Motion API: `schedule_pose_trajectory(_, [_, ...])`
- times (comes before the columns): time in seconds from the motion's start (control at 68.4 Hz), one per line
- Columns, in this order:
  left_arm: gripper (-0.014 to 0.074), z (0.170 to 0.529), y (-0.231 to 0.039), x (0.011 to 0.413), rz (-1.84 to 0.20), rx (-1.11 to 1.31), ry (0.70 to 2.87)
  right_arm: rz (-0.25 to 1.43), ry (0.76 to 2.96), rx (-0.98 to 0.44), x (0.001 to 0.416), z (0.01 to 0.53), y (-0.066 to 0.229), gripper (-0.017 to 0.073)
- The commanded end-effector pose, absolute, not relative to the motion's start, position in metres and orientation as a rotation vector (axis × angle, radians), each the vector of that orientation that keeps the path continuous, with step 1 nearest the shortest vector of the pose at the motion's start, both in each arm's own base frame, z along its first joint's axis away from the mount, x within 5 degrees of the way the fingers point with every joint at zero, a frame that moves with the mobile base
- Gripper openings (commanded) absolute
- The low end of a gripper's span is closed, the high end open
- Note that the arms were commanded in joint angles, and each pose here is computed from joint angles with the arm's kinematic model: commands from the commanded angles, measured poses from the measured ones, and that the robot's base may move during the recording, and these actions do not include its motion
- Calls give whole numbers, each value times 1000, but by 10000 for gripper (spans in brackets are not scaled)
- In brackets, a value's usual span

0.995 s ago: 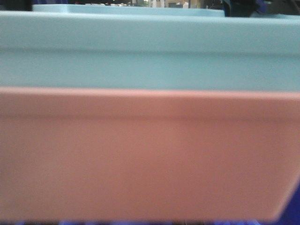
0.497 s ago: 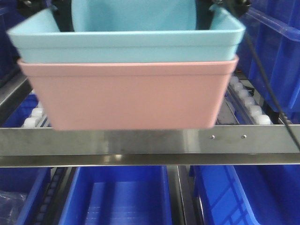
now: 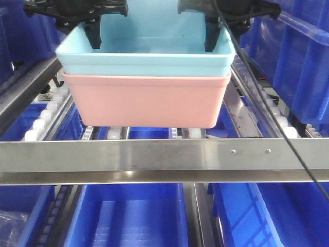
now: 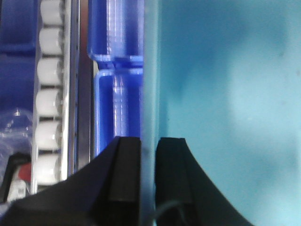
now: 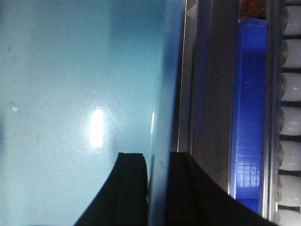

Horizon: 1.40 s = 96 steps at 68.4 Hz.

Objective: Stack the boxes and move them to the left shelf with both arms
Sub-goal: 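Lower the stacked pink and light-blue boxes onto the roller shelf with both grippers, then open both grippers and lift them off the box walls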

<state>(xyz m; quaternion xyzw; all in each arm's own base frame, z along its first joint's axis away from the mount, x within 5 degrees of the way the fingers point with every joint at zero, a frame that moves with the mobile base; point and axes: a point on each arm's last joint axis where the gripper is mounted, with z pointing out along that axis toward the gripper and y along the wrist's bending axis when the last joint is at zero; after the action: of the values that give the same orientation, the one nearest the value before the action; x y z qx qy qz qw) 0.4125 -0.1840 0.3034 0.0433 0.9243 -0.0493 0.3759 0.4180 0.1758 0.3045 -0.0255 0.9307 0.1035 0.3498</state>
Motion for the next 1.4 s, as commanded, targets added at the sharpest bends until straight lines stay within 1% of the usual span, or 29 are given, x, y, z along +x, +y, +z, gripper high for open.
schedule_pose_trajectory(0.0, [-3,346,-179,413,-146,137,2182,328,2181,-85,414,359,170,56])
schedule_pose_trajectory(0.219, [-3,341,-180,414,-147,135,2196,319,2210,-88,422,345,173,56])
schedule_pose_trajectory(0.644, [2,330,-182,415,-173,105,2259,331,2173,-91,424,346,174,61])
schedule_pose_trajectory(0.702, [32,330,-182,415,-173,105,2259,332,2170,-91,424,347,174,71])
schedule_pose_trajectory(0.761, [106,330,-182,415,-175,104,2260,335,2164,-91,424,347,175,124])
schedule_pose_trajectory(0.79, [172,330,-182,415,-176,104,2258,336,2162,-91,424,347,175,170])
schedule_pose_trajectory(0.804, [187,330,-182,415,-176,104,2258,336,2161,-91,425,347,175,197])
schedule_pose_trajectory(0.834, [249,331,-183,415,-177,104,2255,336,2161,-91,425,347,175,272])
schedule_pose_trajectory(0.848, [295,331,-183,415,-178,104,2254,336,2161,-91,425,347,175,288])
schedule_pose_trajectory(0.907, [402,332,-182,415,-170,103,2257,338,2156,-91,424,348,175,426])
schedule_pose_trajectory(0.951, [451,332,-182,415,-164,103,2262,339,2154,-91,424,349,174,495])
schedule_pose_trajectory(0.995, [470,336,-181,415,-160,99,2262,337,2156,-90,423,350,174,539])
schedule_pose_trajectory(1.038, [468,339,-180,414,-155,93,2267,338,2153,-90,421,354,173,556])
schedule_pose_trajectory(1.126, [450,352,-179,414,-154,77,2255,345,2132,-88,416,364,171,549])
schedule_pose_trajectory(1.243, [396,371,-177,411,-148,52,2250,352,2107,-85,408,378,168,549])
schedule_pose_trajectory(1.331, [300,384,-174,408,-138,30,2257,359,2086,-83,401,390,165,545])
schedule_pose_trajectory(1.389, [204,390,-172,406,-133,23,2253,360,2077,-82,397,395,163,503])
